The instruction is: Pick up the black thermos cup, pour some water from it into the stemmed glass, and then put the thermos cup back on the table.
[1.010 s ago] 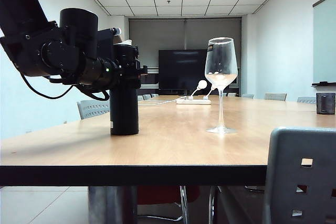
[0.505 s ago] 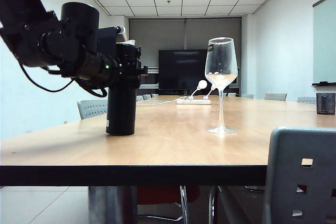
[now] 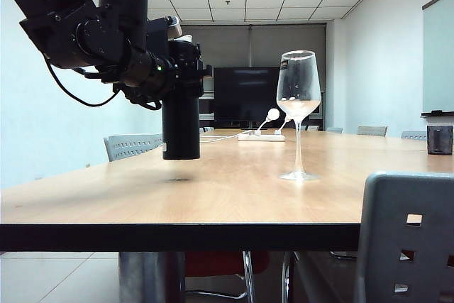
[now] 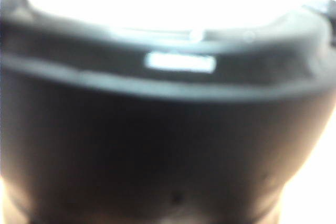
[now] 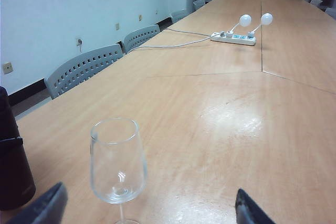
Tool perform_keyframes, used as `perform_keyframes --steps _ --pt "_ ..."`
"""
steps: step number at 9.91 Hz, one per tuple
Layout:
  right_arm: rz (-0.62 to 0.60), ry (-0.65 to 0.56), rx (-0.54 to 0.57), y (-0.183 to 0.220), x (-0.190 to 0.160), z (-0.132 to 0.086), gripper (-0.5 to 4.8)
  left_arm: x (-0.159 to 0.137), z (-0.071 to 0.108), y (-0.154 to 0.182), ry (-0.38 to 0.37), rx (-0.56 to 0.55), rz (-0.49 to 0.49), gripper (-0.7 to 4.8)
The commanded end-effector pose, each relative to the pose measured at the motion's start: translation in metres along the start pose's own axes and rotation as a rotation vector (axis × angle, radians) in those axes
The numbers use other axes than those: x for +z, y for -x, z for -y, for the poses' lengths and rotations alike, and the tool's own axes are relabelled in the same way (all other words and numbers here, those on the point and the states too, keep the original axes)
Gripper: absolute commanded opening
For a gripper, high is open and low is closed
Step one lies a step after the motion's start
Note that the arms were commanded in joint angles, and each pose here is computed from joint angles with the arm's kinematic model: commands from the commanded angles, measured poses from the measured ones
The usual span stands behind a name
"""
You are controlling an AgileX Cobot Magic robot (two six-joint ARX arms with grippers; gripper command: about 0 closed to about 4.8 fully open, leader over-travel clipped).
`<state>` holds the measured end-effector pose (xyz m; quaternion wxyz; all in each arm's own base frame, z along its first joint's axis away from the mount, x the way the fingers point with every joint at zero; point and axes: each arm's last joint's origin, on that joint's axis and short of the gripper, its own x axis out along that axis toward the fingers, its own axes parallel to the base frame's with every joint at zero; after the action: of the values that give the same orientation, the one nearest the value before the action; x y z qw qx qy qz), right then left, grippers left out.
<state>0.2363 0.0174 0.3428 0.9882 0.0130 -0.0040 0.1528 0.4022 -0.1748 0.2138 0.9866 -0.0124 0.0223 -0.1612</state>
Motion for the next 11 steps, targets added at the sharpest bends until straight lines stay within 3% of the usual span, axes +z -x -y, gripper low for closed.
perform_keyframes --steps 1,4,5,7,9,11 --pt "0.014 0.006 0.003 0.001 0.002 0.000 4.13 0.027 0.005 0.005 -0.055 -0.128 0.107 1.60" --pt "0.004 0.003 0.003 0.001 0.001 0.000 4.13 0.030 0.010 0.007 -0.107 -0.134 0.110 1.62" --pt "0.001 0.003 0.003 0.001 0.001 0.000 4.13 0.059 0.013 -0.004 -0.107 -0.127 0.090 1.62" --pt "0.001 0.003 0.003 0.001 0.001 0.000 4.13 0.075 0.014 -0.008 -0.114 -0.126 0.111 1.62" --pt "0.003 0.003 0.003 0.001 0.001 0.000 4.13 0.091 0.018 -0.012 -0.214 -0.130 0.077 1.63" --pt "0.002 0.001 0.003 0.001 0.001 0.000 4.13 0.100 0.024 -0.012 -0.236 -0.134 0.095 1.78"
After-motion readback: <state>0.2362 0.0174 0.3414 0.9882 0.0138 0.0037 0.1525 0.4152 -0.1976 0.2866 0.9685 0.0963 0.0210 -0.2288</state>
